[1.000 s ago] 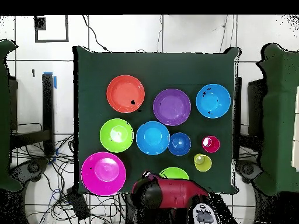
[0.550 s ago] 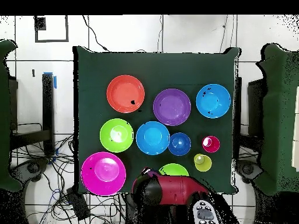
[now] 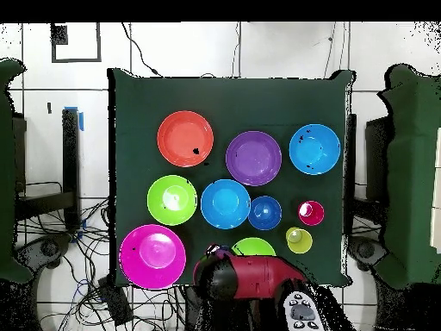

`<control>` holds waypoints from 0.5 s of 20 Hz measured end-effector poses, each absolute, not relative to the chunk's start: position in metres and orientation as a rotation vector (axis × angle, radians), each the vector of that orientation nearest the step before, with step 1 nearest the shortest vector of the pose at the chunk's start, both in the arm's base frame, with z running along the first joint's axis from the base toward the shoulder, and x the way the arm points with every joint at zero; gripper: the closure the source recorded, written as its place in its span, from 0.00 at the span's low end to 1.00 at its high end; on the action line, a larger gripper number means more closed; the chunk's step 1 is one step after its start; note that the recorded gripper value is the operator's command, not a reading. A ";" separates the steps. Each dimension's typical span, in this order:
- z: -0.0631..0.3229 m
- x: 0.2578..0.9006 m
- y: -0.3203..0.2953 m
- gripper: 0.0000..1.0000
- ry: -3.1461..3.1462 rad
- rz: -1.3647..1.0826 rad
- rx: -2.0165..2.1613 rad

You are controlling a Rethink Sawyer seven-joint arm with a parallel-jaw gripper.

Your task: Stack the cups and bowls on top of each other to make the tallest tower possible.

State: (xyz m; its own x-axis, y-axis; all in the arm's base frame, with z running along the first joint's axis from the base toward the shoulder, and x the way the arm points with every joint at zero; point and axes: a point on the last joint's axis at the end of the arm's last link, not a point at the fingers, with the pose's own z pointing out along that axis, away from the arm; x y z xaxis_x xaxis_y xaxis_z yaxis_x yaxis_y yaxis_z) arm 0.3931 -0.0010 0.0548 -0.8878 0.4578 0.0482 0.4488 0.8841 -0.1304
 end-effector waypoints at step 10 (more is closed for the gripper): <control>0.061 0.399 -0.011 1.00 -2.961 0.180 -0.748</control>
State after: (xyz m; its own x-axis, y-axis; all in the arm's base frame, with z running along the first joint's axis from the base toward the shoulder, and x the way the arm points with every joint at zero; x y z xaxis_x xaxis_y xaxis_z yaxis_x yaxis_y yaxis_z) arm 0.3992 -0.0108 0.0612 -0.8772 0.4774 0.0509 0.4678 0.8737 -0.1337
